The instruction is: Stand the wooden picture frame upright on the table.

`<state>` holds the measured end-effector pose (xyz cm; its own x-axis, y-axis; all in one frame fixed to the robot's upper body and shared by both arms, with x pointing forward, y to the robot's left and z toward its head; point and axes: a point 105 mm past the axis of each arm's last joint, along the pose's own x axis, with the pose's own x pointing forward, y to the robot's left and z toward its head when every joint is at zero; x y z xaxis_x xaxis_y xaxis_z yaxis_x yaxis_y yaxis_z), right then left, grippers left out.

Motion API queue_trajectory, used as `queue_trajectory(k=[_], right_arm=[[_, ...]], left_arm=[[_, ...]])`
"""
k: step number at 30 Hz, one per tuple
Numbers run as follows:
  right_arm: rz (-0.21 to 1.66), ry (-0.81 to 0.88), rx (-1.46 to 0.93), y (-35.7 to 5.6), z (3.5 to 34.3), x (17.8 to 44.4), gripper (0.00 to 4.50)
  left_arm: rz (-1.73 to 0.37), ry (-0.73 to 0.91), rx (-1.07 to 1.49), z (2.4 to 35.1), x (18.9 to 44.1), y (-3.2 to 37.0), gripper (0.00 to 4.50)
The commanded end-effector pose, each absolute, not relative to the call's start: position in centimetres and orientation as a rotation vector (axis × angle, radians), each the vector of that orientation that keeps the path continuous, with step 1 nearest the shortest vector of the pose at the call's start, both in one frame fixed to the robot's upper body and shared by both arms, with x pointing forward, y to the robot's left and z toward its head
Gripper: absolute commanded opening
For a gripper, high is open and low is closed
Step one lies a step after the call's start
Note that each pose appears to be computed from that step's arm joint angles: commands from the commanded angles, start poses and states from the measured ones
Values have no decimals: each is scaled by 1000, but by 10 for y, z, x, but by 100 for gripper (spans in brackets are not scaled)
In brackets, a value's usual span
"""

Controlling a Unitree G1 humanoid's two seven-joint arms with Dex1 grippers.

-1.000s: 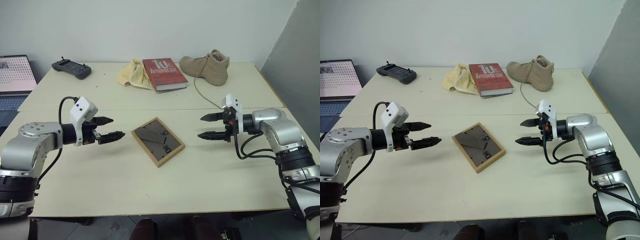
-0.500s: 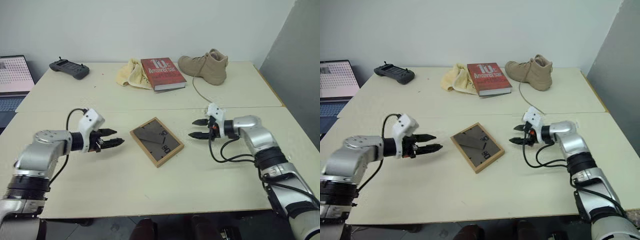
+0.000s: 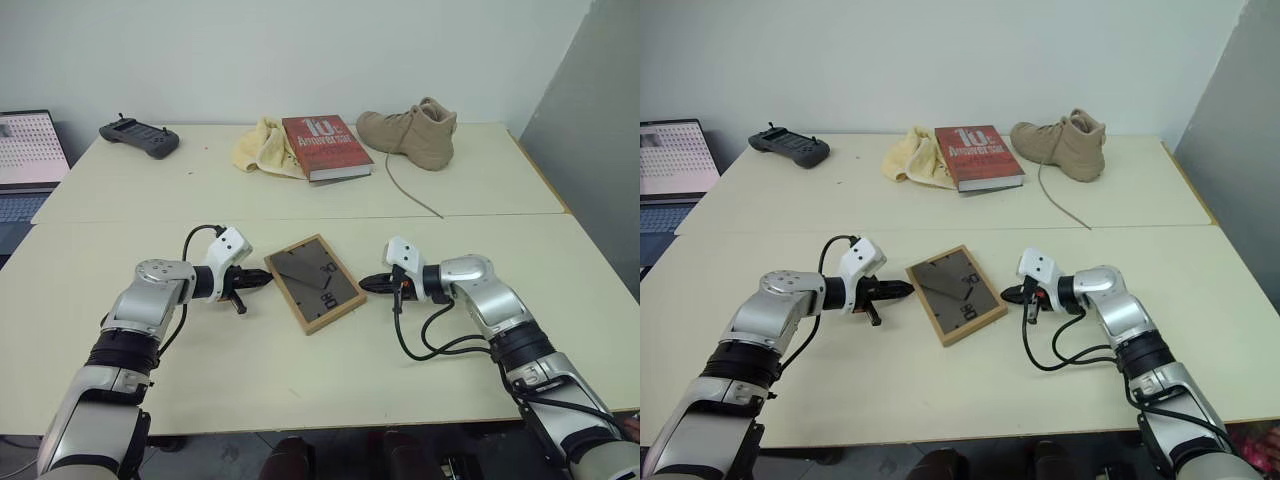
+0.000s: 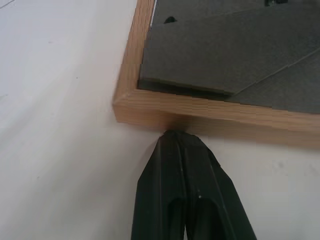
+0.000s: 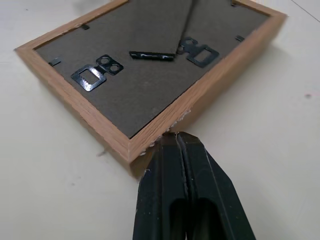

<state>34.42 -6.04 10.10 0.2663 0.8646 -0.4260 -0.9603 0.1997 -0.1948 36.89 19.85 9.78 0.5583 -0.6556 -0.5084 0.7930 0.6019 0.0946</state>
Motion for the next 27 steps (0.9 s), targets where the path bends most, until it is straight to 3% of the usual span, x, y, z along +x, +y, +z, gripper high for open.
queue_trajectory(k=[1,5,11,14,18,27], right_arm=[[1389,197,-465,-46,114,326,0],[1396,216,-466,-48,114,322,0],[1219,212,-525,-69,115,351,0],[1099,175,-515,-72,121,371,0],[1064,169,-503,-69,118,379,0],[1072,163,-499,-62,113,380,0]], left_arm=[[-927,403,370,107,374,181,2],[-951,384,355,110,377,170,2],[-928,470,410,100,362,198,2],[-924,463,290,116,355,204,2],[-995,533,51,133,334,203,68],[-957,762,-574,139,309,210,270]])
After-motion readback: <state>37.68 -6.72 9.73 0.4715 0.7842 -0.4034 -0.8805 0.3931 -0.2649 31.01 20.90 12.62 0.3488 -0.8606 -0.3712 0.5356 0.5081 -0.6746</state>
